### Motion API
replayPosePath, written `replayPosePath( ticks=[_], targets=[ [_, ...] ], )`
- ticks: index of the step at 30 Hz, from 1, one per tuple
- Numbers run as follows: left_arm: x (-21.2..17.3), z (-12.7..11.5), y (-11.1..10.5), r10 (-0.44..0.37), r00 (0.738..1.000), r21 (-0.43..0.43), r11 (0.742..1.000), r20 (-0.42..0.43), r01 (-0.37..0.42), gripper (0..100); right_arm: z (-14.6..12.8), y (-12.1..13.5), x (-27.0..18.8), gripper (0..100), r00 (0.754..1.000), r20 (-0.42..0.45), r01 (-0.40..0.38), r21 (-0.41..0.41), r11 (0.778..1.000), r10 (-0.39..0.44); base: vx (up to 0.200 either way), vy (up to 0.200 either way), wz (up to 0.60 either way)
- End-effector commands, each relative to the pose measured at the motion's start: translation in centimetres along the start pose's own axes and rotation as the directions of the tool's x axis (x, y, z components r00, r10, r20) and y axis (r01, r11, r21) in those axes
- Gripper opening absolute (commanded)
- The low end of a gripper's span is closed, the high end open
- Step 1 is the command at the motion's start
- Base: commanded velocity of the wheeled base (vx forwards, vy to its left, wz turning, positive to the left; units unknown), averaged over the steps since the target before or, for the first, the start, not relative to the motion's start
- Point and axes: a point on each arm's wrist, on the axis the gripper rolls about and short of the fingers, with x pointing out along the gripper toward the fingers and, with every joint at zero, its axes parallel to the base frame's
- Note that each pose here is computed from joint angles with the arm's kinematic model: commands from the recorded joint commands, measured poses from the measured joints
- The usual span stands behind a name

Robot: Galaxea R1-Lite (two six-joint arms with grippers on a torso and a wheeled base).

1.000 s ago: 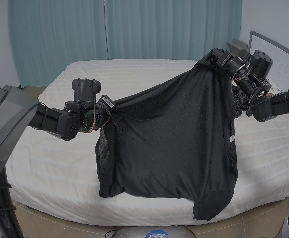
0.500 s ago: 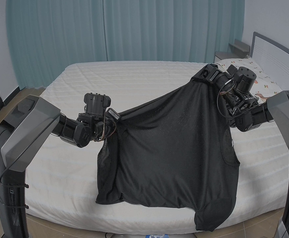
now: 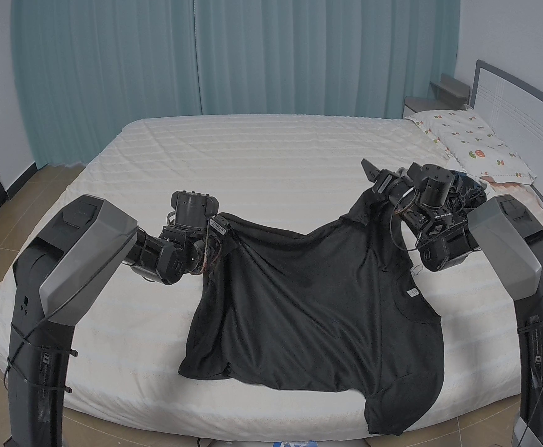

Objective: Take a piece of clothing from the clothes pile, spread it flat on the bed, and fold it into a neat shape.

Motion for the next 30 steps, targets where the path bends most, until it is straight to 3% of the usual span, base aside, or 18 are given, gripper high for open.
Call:
replayPosePath(
  ticks=[1, 4, 5, 13, 19, 22, 30],
  targets=[
    [2.1, 0.2, 1.8, 0.053, 0.998, 0.003, 0.999, 0.041, -0.053, 100, -3.9, -4.0, -0.5, 100, 0.986, -0.125, 0.109, -0.015, 0.994, -0.11, 0.0, 0.0, 0.0],
    [2.2, 0.5, 2.0, 0.058, 0.997, 0.025, 0.998, 0.051, -0.06, 100, -3.8, -4.8, -0.8, 100, 0.979, -0.149, 0.136, -0.019, 0.991, -0.137, 0.0, 0.0, 0.0],
    [2.5, 1.0, 2.5, 0.073, 0.995, 0.095, 0.992, 0.074, -0.08, 100, -3.4, -6.0, -0.9, 100, 0.973, -0.156, 0.168, -0.023, 0.986, -0.17, 0.0, 0.0, 0.0],
    [2.8, 2.2, 3.2, 0.097, 0.99, 0.229, 0.966, 0.102, -0.118, 100, -2.1, -9.0, -2.8, 100, 0.954, -0.199, 0.224, -0.017, 0.974, -0.223, 0.0, 0.0, 0.0],
    [3.5, 4.1, 3.1, 0.084, 0.984, 0.21, 0.971, 0.159, -0.117, 100, -3.2, -11.2, -4.5, 100, 0.929, -0.285, 0.244, -0.011, 0.97, -0.237, 0.0, 0.0, 0.0],
    [4.5, 4.7, 3.7, 0.114, 0.97, 0.198, 0.968, 0.214, -0.157, 100, -4.1, -12.1, -5.5, 100, 0.914, -0.345, 0.236, 0.031, 0.971, -0.211, 0.0, 0.0, 0.0],
    [5.3, 4.9, 5.4, 0.211, 0.963, 0.227, 0.942, 0.168, -0.246, 100, -6.2, -13.6, -5.6, 100, 0.895, -0.388, 0.259, 0.054, 0.964, -0.219, 0.0, 0.0, 0.0]
  ],
)
